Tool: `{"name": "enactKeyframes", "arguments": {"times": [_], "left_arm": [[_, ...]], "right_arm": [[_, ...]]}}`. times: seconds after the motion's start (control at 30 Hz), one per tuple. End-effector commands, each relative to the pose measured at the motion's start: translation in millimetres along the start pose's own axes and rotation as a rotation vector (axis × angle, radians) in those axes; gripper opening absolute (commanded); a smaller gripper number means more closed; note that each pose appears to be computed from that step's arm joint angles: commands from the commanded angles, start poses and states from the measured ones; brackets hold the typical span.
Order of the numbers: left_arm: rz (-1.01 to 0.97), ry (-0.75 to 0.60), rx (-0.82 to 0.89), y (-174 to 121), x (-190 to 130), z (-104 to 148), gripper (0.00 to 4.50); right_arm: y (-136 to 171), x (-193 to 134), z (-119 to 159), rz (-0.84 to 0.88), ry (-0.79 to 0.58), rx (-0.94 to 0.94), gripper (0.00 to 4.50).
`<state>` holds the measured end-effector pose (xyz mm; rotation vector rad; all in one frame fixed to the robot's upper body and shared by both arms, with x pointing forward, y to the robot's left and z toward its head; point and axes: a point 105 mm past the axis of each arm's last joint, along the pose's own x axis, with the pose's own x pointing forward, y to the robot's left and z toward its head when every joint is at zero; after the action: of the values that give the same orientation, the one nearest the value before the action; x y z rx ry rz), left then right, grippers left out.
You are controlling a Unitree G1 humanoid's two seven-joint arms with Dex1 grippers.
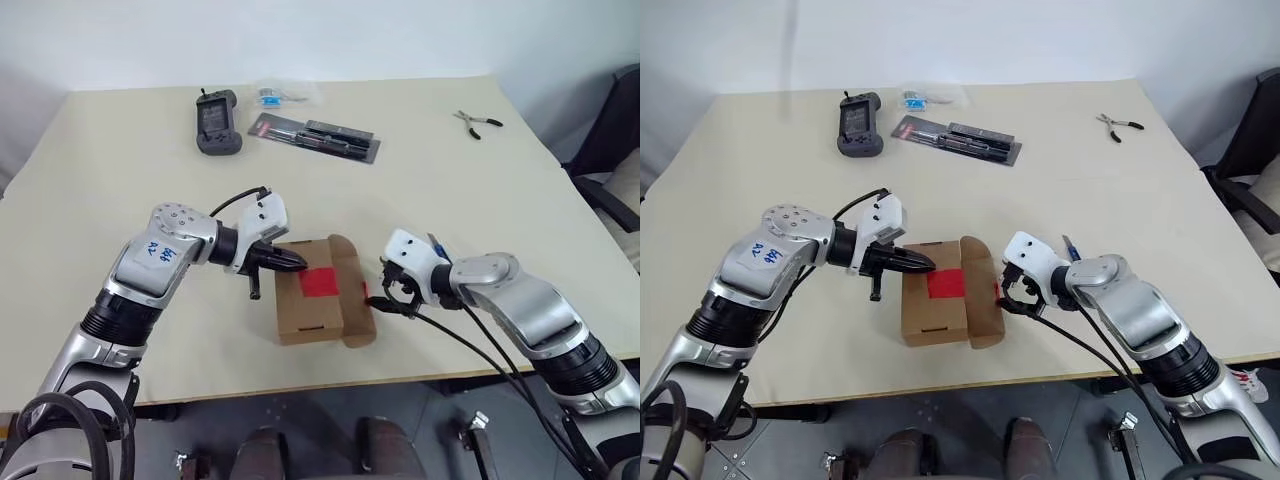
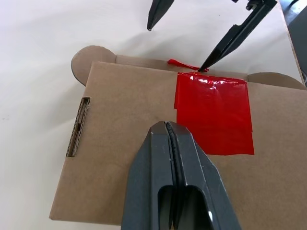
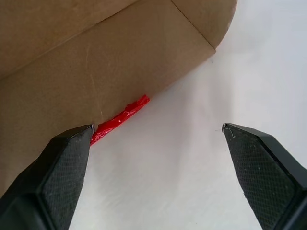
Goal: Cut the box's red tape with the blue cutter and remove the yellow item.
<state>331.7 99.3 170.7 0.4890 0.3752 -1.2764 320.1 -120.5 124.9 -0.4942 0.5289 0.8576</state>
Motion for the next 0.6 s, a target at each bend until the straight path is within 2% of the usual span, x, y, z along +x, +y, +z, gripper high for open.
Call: {"name": "enactKeyframes", "arguments": {"times": [0.03, 0.27, 0.43, 0.6], "left_arm": [[0.015, 0.075, -0.062, -0.8, 5.3, -24.2, 0.00], [0.024, 0.075, -0.069, -0.9, 6.9, -26.7, 0.00], [0.037, 0.073, -0.088, -2.1, 5.6, -28.8, 0.00], [0.039, 0.073, -0.092, -5.1, 5.0, -29.5, 0.00]], "right_arm": [[1.5, -15.4, 2.5, 0.046, -0.067, 0.181, 4.47], [18.6, -19.7, 3.4, 0.224, -0.162, 0.534, 4.47], [23.6, -2.2, 7.4, 0.300, -0.185, 0.678, 4.47], [25.6, 14.7, 11.2, 0.342, -0.166, 0.725, 4.47]]}}
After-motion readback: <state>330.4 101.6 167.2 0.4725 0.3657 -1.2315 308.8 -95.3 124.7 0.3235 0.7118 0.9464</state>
